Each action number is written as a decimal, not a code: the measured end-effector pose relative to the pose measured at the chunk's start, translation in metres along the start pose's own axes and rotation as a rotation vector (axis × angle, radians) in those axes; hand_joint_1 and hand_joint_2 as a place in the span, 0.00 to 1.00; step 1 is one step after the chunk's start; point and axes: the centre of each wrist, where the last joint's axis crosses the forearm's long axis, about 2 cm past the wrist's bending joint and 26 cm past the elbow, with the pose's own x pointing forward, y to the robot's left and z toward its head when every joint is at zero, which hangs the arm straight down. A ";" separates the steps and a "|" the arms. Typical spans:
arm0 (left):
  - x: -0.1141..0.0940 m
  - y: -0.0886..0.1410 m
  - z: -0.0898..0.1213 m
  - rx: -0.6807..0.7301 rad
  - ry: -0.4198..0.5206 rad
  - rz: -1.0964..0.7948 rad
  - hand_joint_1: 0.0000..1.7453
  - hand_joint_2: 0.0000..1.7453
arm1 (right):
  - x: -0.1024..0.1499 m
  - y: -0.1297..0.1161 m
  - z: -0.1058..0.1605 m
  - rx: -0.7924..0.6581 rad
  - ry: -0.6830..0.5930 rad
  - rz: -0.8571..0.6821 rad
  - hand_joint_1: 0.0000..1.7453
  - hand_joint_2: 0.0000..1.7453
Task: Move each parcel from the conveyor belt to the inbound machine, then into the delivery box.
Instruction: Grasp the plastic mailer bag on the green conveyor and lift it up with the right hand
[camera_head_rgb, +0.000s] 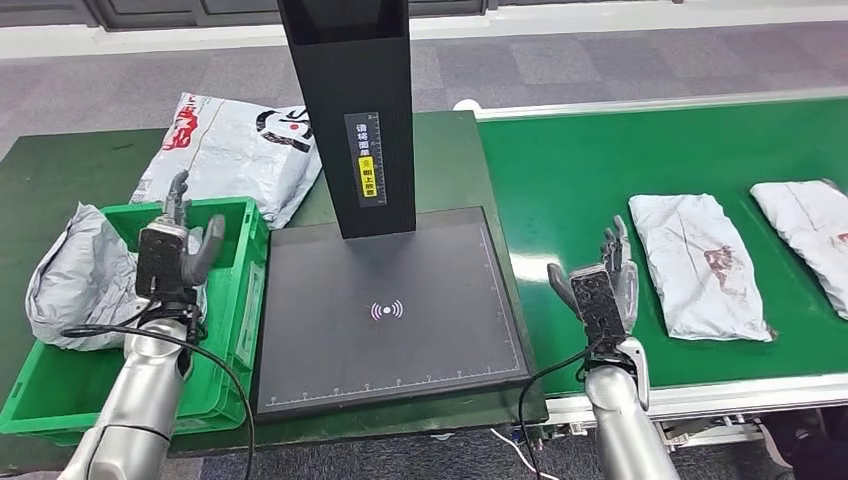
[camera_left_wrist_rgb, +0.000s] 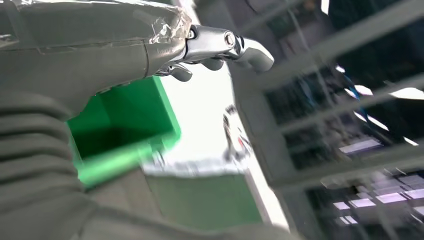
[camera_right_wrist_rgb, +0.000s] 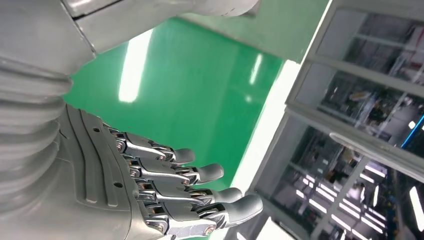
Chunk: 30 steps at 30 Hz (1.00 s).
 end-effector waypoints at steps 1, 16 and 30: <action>0.000 -0.010 0.002 -0.020 -0.019 0.014 0.00 1.00 | -0.002 0.000 -0.004 -0.004 0.001 0.031 0.00 1.00; 0.012 -0.137 0.023 -0.233 0.012 0.216 0.00 1.00 | -0.043 -0.032 -0.066 0.033 0.070 0.835 0.00 1.00; 0.018 -0.159 0.024 -0.315 0.050 0.259 0.00 1.00 | -0.080 -0.070 -0.070 0.007 0.393 1.045 0.00 1.00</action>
